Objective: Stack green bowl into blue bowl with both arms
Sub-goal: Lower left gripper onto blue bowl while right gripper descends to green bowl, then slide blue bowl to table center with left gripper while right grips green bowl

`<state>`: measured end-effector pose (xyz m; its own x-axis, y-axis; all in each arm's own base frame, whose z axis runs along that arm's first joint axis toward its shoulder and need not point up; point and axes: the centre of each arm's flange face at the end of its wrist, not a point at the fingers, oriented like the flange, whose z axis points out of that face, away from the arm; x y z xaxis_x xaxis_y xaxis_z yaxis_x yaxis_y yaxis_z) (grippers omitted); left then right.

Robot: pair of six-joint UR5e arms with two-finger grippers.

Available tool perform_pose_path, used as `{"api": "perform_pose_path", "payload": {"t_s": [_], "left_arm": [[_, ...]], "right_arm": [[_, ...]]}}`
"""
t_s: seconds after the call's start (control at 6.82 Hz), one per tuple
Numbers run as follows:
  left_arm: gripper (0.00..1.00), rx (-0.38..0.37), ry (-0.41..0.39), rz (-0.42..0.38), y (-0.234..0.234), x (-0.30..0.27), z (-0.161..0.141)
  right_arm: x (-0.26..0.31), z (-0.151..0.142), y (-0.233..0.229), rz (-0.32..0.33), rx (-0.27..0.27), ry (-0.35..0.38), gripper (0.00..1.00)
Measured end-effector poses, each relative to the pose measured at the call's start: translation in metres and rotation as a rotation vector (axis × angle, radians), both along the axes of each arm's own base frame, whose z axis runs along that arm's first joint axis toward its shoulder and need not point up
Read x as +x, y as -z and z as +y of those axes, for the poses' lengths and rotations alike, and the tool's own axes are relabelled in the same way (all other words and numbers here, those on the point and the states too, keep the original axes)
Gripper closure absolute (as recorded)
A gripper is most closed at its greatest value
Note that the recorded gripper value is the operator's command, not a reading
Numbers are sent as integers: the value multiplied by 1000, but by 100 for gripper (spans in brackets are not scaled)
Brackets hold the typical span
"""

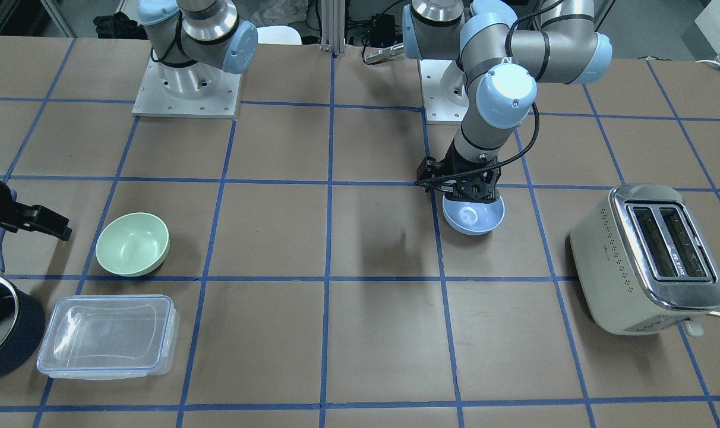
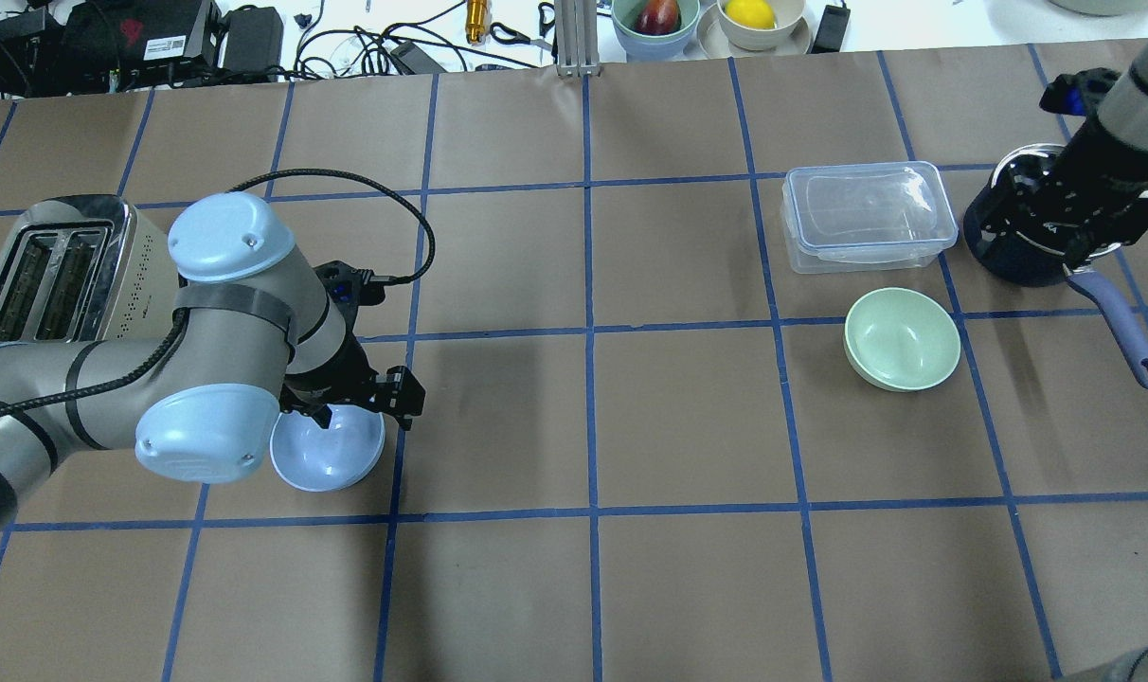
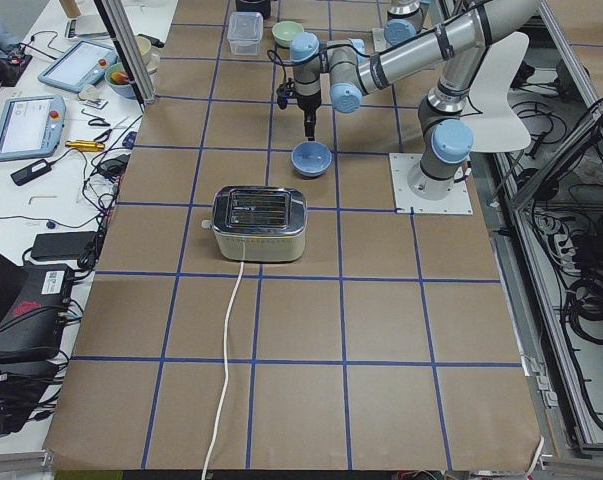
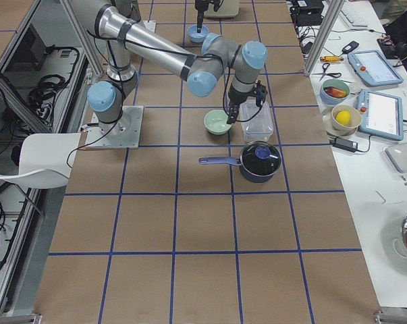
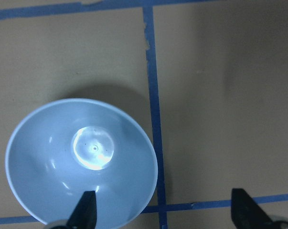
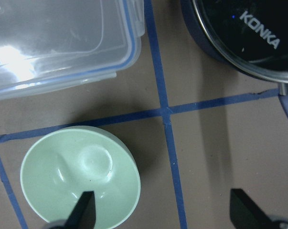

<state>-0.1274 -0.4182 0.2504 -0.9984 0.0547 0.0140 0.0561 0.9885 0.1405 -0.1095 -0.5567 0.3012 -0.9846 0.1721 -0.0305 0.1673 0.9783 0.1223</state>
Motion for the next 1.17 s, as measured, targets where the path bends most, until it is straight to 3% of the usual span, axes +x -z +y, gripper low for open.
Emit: {"api": "perform_pose_path", "payload": {"t_s": [0.29, 0.44, 0.59, 0.88, 1.17], "left_arm": [[7, 27, -14, -1, 29, 5, 1], [89, 23, -16, -1, 44, 5, 1], [100, 12, -27, -3, 56, 5, 2], [100, 6, -94, -14, 60, 3, 5], [100, -6, -112, -16, 58, 1, 0]], "right_arm": [[6, 10, 65, -22, -6, 5, 5], [9, 11, 85, -34, 2, 6, 60], [10, 10, 98, -47, 6, 5, 100], [12, 8, 104, -65, -1, 7, 100], [14, 6, 98, -77, -15, 8, 100]]}}
